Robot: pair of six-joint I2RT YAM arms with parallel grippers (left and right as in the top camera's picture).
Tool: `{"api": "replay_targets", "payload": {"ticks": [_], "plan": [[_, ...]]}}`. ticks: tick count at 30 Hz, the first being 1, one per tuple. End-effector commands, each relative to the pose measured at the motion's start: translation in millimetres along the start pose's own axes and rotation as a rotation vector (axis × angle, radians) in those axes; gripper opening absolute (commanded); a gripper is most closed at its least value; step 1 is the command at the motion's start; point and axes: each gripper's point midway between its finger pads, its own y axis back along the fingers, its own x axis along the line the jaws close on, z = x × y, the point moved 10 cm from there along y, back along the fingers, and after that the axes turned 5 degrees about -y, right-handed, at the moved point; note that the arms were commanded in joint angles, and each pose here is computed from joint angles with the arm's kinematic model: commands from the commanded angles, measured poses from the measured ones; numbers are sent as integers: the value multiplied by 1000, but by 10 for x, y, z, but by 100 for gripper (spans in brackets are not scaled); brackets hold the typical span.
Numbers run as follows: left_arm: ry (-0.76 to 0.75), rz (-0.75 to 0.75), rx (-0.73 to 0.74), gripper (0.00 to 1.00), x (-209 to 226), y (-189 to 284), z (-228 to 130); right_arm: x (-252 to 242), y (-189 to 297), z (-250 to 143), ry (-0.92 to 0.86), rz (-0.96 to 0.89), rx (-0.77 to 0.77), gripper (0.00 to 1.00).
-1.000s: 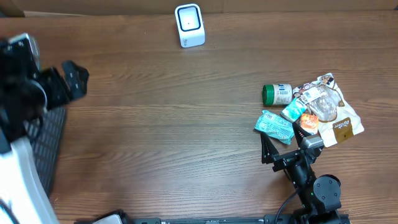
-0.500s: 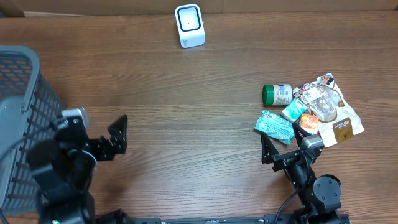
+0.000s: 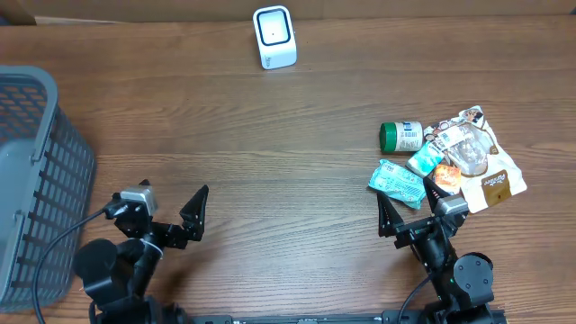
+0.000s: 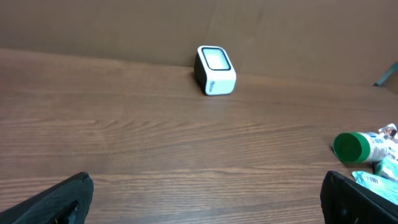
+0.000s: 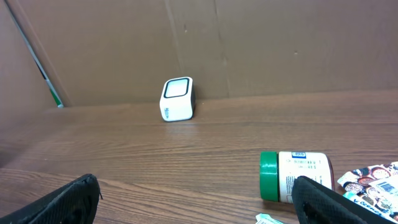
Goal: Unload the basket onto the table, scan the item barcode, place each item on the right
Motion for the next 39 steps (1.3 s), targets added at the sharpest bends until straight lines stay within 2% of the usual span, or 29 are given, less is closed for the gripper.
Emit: {"api": "replay_targets", "payload": {"ticks": [1,6,13,20,29,39], "plan": [[-16,-41,-11,100,-28,-4,-71,-4,-2,-20,4,-3,-6,100],[-140,-16,-26,100,-21,12,-87,-4,-2,-20,4,-3,-6,100],[-175,152,-73,100,95,23,-253,-4,-2,-20,4,-3,-6,100],[-232,183,-181,100,184,-86,-553,-4,-2,-20,4,-4,-6,100],[-250,356,-162,100,299,-50,-556,-4,-2,-20,4,-3,-6,100],[-257,346,-175,100,274,-50,-542,-4,-2,-20,4,-4,-6,100]]}}
